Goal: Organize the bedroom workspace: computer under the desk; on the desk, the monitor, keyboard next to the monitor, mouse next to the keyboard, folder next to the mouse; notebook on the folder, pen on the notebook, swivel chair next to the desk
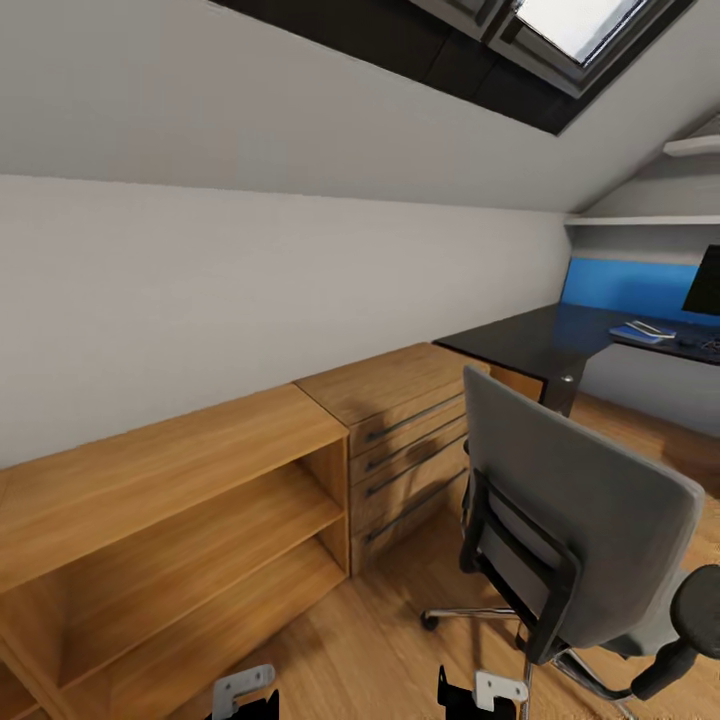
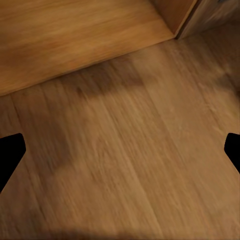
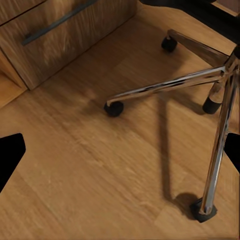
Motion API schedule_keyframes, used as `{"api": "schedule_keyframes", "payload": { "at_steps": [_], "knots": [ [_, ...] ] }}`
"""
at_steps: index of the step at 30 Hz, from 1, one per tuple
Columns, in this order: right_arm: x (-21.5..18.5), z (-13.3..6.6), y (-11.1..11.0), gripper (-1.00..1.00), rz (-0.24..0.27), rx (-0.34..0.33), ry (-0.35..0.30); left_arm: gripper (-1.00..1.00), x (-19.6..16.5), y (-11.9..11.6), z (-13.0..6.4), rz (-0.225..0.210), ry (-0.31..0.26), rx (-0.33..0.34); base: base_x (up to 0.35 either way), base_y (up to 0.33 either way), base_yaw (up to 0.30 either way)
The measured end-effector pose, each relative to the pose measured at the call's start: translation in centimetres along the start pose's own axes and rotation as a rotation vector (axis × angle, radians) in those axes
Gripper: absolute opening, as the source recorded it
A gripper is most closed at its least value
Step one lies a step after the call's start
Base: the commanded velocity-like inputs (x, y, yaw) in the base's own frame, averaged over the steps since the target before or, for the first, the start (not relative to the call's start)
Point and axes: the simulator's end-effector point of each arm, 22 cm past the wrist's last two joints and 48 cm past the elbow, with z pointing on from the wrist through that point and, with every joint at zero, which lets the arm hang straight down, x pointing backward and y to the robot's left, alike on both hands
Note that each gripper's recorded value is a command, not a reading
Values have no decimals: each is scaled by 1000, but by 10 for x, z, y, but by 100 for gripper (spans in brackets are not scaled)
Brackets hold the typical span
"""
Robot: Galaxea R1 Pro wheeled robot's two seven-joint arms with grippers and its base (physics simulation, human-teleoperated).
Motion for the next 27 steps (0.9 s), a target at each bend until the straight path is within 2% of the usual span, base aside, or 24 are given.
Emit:
{"api": "schedule_keyframes", "payload": {
  "at_steps": [4,9,16,27],
  "knots": [
    [3,0,-1,100,3,4,7,100,2,1,1,-2,3,-1,8,8,-96],
    [7,0,-2,100,4,6,15,100,2,4,3,-19,-14,-12,185,178,-98],
    [11,1,-2,100,3,7,23,100,15,3,7,-28,8,-25,84,79,-132],
    [16,1,-3,100,0,7,32,100,24,5,10,-27,27,-35,4,4,-223]
  ]
}}
